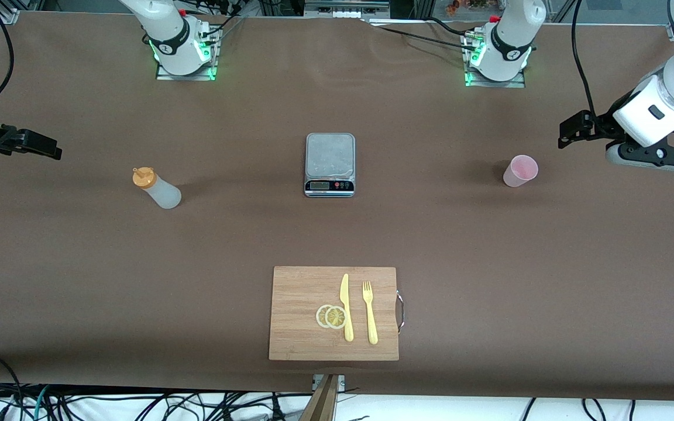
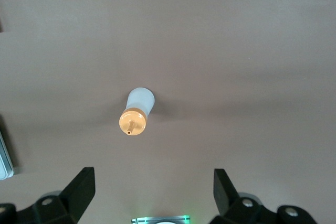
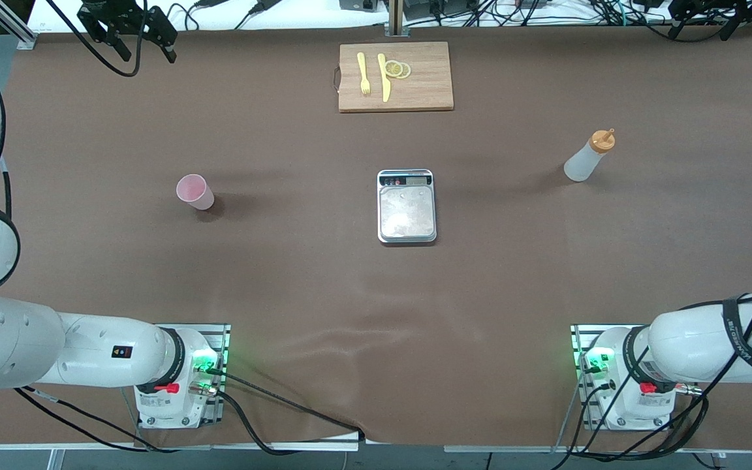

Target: Add sauce to pink cup with both arms

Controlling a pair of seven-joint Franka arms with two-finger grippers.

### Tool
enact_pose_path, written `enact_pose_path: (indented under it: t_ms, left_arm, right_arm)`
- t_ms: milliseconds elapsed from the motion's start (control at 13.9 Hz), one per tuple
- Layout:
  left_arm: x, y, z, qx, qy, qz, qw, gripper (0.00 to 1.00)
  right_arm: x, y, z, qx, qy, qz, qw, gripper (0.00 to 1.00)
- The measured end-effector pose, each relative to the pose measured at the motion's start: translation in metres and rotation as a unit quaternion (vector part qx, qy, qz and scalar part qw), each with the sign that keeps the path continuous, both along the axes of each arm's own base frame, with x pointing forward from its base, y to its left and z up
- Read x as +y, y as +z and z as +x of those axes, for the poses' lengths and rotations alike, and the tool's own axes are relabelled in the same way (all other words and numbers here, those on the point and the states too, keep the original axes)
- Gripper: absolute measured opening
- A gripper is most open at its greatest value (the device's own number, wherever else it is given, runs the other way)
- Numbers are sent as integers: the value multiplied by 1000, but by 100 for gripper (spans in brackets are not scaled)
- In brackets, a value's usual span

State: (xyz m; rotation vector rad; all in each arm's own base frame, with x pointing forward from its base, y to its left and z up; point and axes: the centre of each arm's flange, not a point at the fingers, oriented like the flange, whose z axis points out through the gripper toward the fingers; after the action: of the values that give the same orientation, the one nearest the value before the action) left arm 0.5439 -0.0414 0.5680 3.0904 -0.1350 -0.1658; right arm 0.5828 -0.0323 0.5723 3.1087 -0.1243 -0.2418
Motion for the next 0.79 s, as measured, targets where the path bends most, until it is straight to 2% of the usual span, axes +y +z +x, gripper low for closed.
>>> enact_pose_path:
  t_ms: [793]
  left_arm:
    - [2,-5,2,5,2,0,1000,100]
  right_arm:
    - [-4,0,0,0,-4,0,1000,100]
